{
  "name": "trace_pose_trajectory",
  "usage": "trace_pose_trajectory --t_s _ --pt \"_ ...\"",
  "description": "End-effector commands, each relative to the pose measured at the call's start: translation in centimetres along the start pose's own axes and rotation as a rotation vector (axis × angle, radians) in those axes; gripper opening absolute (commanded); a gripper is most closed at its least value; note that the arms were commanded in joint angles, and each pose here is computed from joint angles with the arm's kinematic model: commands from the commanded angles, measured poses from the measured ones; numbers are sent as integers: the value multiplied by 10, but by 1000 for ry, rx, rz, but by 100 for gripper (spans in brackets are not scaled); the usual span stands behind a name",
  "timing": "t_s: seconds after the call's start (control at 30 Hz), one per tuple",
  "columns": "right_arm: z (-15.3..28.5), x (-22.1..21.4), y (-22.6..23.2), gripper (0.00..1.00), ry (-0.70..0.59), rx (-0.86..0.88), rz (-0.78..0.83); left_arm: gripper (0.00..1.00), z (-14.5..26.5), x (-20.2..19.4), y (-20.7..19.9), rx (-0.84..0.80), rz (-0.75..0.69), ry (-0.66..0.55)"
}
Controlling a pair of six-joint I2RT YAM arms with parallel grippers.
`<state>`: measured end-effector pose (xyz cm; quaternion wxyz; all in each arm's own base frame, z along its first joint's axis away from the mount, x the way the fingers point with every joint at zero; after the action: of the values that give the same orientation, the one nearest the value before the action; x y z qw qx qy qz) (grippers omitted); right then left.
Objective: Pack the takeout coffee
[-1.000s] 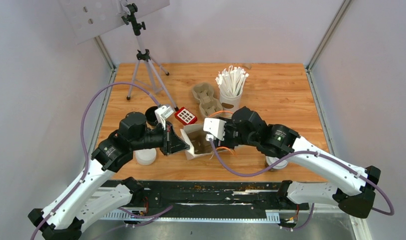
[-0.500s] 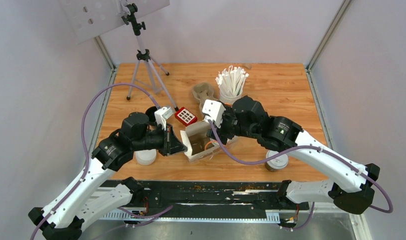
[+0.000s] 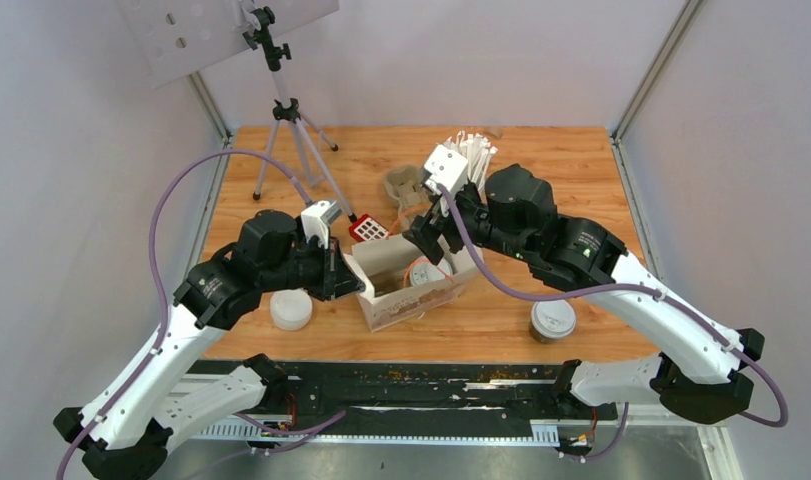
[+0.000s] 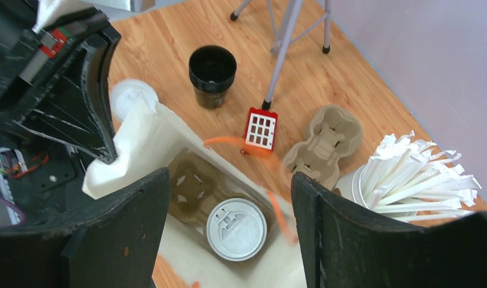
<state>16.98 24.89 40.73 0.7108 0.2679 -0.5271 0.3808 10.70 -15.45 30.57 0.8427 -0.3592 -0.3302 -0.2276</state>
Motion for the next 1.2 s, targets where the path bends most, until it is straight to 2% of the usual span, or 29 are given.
trace_pose_trajectory --t_s 0.0,0.17,0.37,0.53,0.77,0.9,0.93,0.97,1.0,1.17 --pt "13 33 5 73 -139 33 -113 1 11 10 -2 38 -44 -19" --pt "25 53 -2 74 -195 -56 -199 2 7 8 3 61 -42 -15" --pt "35 36 -29 78 -73 -322 -283 14 11 12 5 100 -51 -46" --pt "46 -3 -55 82 58 -575 -444 45 20 13 10 151 -99 -76" --pt "62 -79 -71 96 247 -730 -692 73 42 13 18 271 -163 -137" --pt "73 -117 -76 100 333 -806 -815 79 47 11 20 286 -185 -140" --pt "74 -127 -76 100 356 -827 -855 84 48 11 20 288 -189 -139" --pt "76 -137 -75 100 372 -850 -908 95 49 11 20 289 -192 -136" --pt "78 -144 -75 100 381 -860 -952 99 50 11 20 292 -194 -135" --pt "88 -176 -77 100 419 -924 -1097 100 58 13 19 307 -217 -136"
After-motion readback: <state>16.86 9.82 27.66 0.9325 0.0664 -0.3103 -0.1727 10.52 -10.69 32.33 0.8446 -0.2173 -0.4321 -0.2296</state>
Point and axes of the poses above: each gripper's point midway between its finger pads, its own z axis back along the fingers, its own y axis along the line the jaws close on, x = y × z, the point moved 7 cm from there along z, back along the fingers, and after that the axes turned 9 degrees about -z, right-handed, at the moved point
